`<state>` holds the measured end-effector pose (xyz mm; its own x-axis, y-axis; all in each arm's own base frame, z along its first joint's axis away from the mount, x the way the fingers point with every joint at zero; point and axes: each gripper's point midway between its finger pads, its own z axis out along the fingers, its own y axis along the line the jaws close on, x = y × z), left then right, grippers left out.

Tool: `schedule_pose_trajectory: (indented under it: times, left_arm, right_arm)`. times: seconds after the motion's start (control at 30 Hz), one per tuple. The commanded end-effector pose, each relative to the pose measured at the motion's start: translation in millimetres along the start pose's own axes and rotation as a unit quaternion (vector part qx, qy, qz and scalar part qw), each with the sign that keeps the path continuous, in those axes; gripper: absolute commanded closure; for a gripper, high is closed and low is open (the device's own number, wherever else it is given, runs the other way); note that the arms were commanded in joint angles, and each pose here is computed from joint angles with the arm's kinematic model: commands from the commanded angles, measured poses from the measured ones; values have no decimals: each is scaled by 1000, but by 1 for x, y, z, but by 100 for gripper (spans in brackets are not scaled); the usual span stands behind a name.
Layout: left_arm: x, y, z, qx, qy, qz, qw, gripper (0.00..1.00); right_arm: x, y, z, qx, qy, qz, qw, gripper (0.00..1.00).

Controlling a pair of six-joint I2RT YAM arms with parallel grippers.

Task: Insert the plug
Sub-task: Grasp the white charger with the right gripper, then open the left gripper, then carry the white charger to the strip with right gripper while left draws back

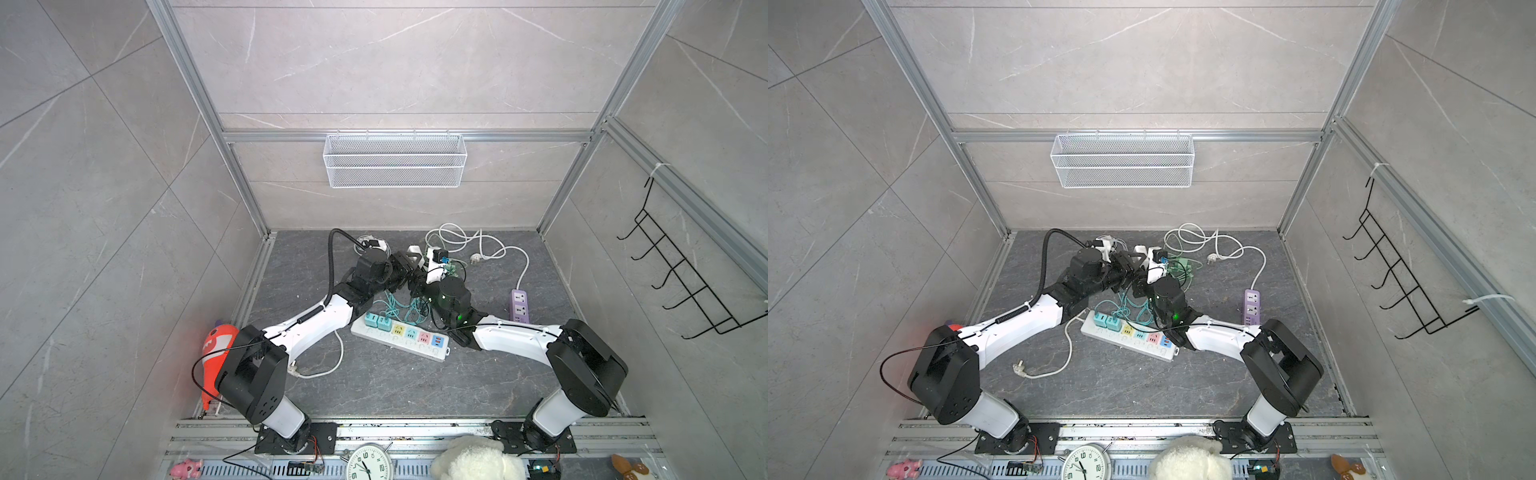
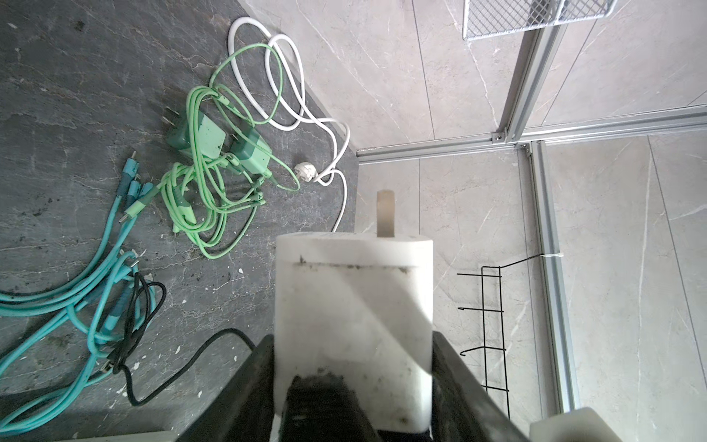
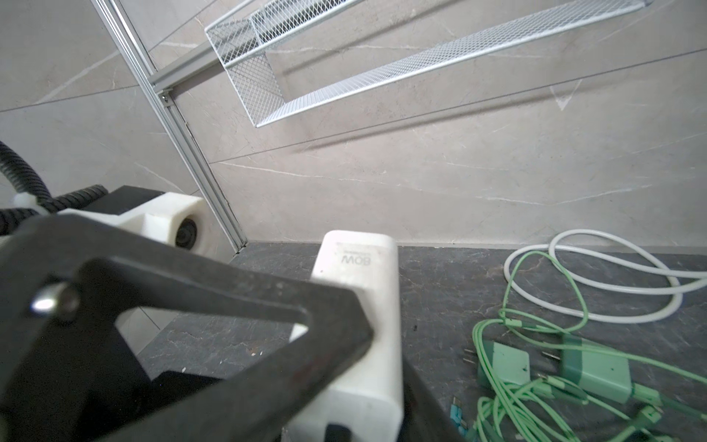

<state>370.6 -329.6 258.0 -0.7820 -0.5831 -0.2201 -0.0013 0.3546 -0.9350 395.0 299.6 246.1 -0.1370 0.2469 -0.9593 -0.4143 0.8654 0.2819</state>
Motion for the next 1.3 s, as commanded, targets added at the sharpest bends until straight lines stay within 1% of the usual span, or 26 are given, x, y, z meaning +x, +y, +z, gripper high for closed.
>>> schedule_pose_trajectory:
  times: [0.0,0.13,0.2,0.27,0.37,0.43,0.5,0.53,0.57,0.63,0.67,0.8,0.9,0.93,0.97,1.13,1.2,1.27]
  left_arm:
    - [4,-33,-13,49,4,11,999,76]
    - [5,-30,-13,47,4,7,999,76]
    - [5,-29,-12,45,5,8,999,76]
    - [6,-26,-11,42,8,5,999,76]
    - [8,-26,-9,45,12,3,999,75]
    - [8,-27,-9,45,13,7,999,73]
    - [7,-27,-11,41,12,10,999,70]
    - [7,-25,-11,39,10,9,999,68]
    - [7,-25,-11,39,8,8,999,63]
    - [4,-24,-12,35,5,10,999,48]
    - [3,-25,-13,33,3,20,999,43]
    - [-8,-34,-21,7,-3,86,996,30]
    - [-24,-36,-33,-19,-22,127,991,18]
    - [-29,-38,-37,-21,-26,141,989,7]
    - [-34,-38,-41,-27,-31,150,988,1]
    - [-57,-32,-64,-57,-58,188,979,0]
    - [-67,-31,-77,-73,-76,214,971,0]
    - [-74,-28,-92,-102,-95,248,959,0]
  right_arm:
    - [-22,7,-3,-11,-46,4,999,53]
    - [-27,8,-5,-12,-53,-2,999,55]
    - [-29,9,-6,-14,-53,-9,998,58]
    - [-30,11,-6,-18,-54,-16,998,66]
    - [-28,11,-3,-15,-39,-27,999,84]
    - [-26,14,-2,-22,-35,-33,999,90]
    - [-26,15,-3,-27,-33,-37,998,93]
    - [-26,16,-4,-27,-31,-39,998,94]
    - [-26,16,-4,-27,-30,-40,998,95]
    - [-26,16,-6,-28,-29,-43,998,97]
    - [-27,16,-7,-28,-28,-44,998,98]
    - [-30,14,-13,-23,-9,-54,998,100]
    - [-29,5,-20,-5,33,-67,997,100]
    - [-30,3,-24,-3,49,-72,996,100]
    - [-29,-2,-29,3,63,-78,995,100]
    - [-31,-21,-56,11,134,-102,986,100]
    - [-28,-25,-70,-2,192,-115,975,100]
    - [-21,-32,-87,-10,262,-115,958,100]
